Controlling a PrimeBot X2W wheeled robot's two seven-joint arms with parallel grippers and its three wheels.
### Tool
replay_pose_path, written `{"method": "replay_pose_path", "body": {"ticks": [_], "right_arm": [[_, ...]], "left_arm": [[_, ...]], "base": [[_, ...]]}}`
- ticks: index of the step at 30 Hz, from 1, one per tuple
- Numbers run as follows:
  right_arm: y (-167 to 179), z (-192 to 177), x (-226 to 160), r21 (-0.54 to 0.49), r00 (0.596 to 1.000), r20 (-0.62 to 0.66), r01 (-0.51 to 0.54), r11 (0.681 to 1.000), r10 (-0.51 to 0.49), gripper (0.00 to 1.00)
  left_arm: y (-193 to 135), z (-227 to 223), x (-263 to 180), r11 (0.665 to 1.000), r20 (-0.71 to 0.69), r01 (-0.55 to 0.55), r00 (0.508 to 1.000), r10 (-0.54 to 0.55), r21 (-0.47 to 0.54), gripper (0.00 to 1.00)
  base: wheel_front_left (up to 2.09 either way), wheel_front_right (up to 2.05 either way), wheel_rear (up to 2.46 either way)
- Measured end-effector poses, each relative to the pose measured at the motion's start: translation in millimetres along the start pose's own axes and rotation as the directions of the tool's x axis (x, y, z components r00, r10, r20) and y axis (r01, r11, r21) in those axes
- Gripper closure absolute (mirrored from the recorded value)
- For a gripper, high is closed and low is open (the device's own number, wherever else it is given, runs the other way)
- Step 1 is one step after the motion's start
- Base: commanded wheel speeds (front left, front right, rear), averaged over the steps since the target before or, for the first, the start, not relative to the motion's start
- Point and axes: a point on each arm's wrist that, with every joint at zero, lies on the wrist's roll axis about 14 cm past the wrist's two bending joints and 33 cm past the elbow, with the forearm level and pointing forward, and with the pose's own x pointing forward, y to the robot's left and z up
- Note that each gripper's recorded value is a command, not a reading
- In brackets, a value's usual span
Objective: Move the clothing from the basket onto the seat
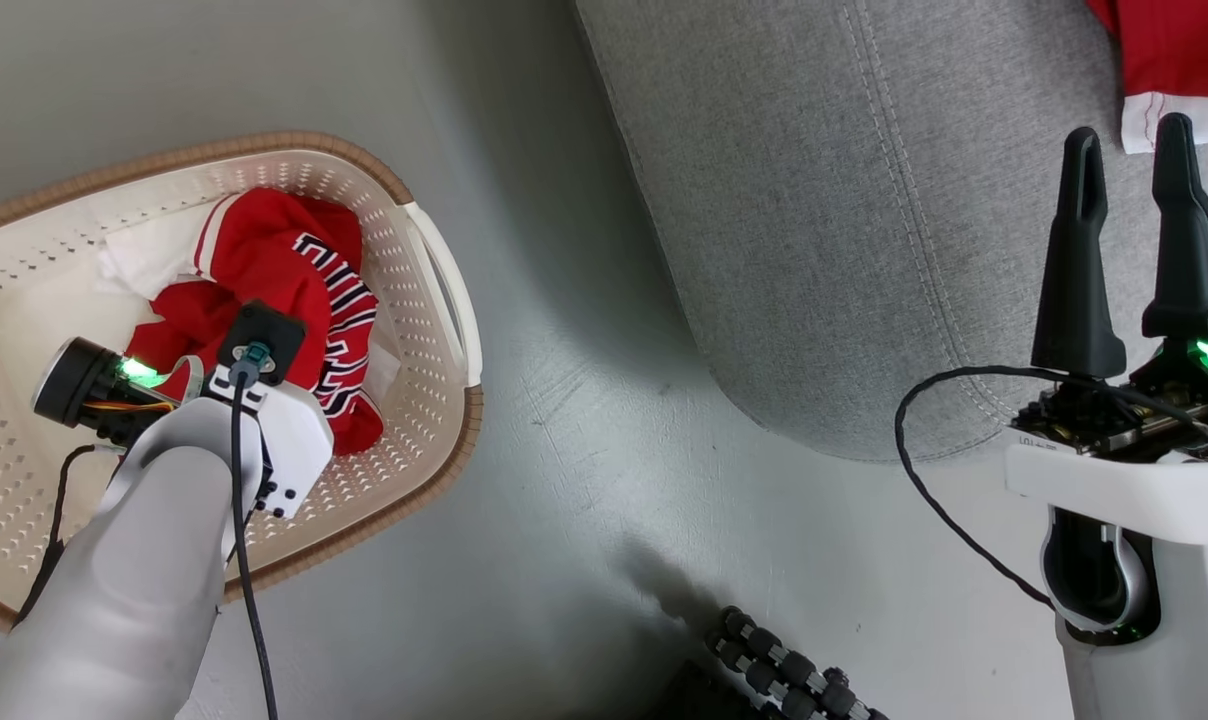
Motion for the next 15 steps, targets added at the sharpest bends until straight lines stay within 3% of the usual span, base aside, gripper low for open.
{"method": "replay_pose_path", "body": {"ticks": [15], "right_arm": [[3.9,16.1,-0.5,0.036,0.999,0.043,-0.014,0.999,0.013,0.0]], "left_arm": [[31.4,26.7,-25.7,0.995,0.084,-0.085,0.993,0.08,0.059,1.0]], "base": [[0.0,0.0,0.0]]}}
